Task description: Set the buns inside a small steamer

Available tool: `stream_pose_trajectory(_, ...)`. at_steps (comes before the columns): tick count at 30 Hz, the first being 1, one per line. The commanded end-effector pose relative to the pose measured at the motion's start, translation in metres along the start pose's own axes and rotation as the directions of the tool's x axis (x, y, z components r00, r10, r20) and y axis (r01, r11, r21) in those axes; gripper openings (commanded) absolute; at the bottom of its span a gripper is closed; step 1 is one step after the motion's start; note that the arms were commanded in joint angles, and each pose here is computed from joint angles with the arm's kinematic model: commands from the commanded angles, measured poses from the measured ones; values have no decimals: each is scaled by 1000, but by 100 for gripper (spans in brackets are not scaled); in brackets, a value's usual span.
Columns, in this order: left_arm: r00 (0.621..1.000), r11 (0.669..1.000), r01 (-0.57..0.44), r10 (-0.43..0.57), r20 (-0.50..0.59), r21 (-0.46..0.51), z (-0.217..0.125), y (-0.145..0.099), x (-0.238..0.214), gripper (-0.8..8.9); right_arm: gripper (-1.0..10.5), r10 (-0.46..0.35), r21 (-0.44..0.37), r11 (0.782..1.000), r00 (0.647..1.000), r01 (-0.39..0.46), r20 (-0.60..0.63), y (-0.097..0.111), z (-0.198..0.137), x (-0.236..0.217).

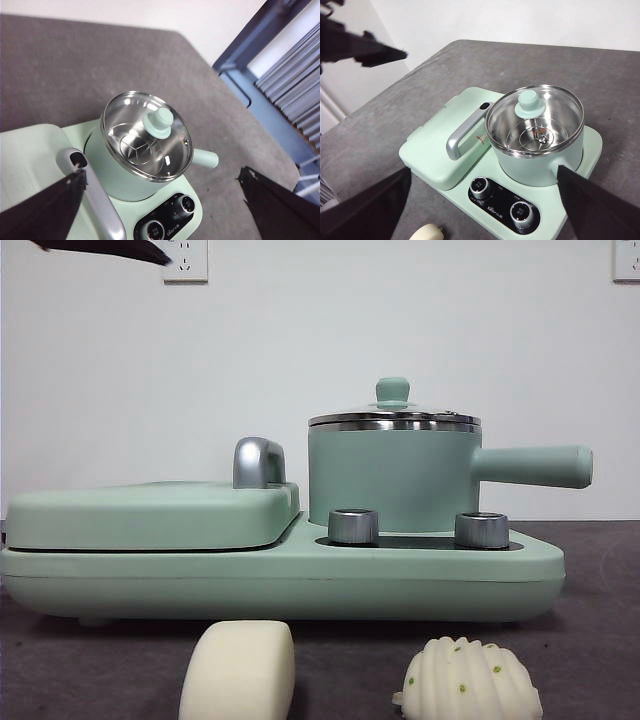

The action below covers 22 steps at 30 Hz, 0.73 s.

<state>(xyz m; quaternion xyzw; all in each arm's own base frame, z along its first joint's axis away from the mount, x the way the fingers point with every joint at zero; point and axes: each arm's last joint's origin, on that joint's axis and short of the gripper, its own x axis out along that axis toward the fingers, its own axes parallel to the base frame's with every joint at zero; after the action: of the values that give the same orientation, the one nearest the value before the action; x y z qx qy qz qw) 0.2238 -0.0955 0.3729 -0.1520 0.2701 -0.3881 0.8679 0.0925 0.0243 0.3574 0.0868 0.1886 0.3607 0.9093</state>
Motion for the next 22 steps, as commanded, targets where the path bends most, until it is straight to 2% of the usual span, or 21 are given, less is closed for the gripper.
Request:
stream_pose_trajectory(1, 998, 999, 11, -8, -60, 43, 21, -2, 19, 501, 467, 6, 0, 1000, 1000, -6, 11, 2, 3, -1)
stream_pose_trajectory(7, 989, 996, 9, 5, -147, 90, 50, -6, 64, 501, 467, 6, 0, 1000, 1000, -6, 11, 2, 3, -1)
stream_pose_trajectory(11, 986, 992, 12, 9, -168, 128, 59, -9, 95, 501, 467, 6, 0, 1000, 1000, -6, 11, 2, 3, -1)
stream_pose_trajectory(22, 961, 973, -60, 117, -252, 222, 52, -17, 171, 496, 467, 6, 0, 1000, 1000, -6, 11, 2, 3, -1)
